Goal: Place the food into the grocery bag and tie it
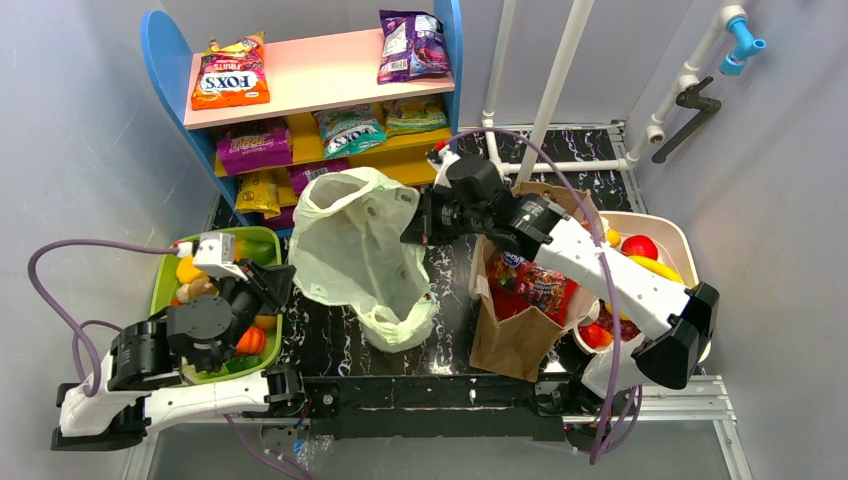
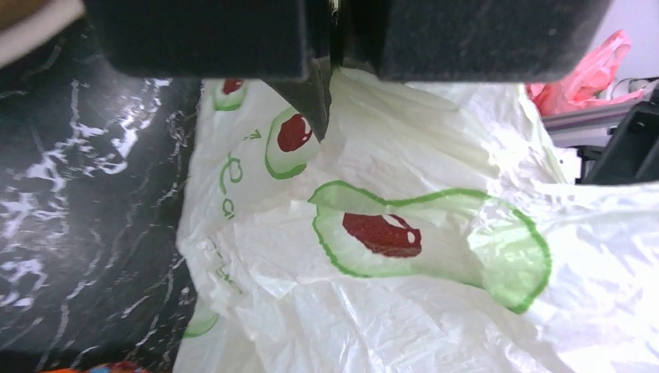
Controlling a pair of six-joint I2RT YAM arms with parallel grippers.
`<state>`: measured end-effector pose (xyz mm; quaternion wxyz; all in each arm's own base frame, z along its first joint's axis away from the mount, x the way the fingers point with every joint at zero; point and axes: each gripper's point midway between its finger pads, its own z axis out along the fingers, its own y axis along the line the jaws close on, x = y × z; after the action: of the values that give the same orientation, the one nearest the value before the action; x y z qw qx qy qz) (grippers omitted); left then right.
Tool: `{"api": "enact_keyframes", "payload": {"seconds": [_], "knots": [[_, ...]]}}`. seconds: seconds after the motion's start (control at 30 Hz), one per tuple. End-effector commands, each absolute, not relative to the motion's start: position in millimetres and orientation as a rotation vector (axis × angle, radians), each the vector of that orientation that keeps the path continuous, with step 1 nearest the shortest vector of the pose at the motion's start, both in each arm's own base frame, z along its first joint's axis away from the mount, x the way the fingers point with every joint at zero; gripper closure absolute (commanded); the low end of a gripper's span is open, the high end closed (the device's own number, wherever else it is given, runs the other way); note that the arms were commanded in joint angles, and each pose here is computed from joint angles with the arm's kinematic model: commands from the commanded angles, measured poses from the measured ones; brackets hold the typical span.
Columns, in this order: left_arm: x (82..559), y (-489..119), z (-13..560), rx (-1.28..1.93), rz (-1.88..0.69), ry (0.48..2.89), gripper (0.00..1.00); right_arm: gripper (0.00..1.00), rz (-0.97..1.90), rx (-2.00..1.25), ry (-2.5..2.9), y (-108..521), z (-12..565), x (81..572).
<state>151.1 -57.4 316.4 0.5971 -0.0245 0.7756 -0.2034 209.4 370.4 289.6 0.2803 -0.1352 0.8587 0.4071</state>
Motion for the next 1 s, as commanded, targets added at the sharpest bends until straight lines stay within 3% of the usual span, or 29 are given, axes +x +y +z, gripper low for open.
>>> {"api": "enact_keyframes", "payload": {"seconds": [0.0,0.2,0.27,0.43,0.63,0.97], "knots": [[157,-80,310,0.016,-0.384,1.851,0.75,0.99,0.878,-0.387,2.36,330,290,221],[161,-82,293,0.137,-0.066,1.979,0.15,0.99,0.794,-0.397,2.394,315,281,226],[163,-75,288,0.147,0.075,2.026,0.03,0.99,0.769,-0.404,2.414,316,275,228],[177,-58,261,0.091,0.269,2.248,0.02,0.99,0.746,-0.412,2.433,324,275,237],[188,-20,257,-0.144,0.294,2.265,0.02,0.99,0.678,-0.414,2.434,322,280,246],[182,62,203,-0.688,0.393,2.338,0.02,0.99,0.706,-0.462,2.522,328,247,234]]}}
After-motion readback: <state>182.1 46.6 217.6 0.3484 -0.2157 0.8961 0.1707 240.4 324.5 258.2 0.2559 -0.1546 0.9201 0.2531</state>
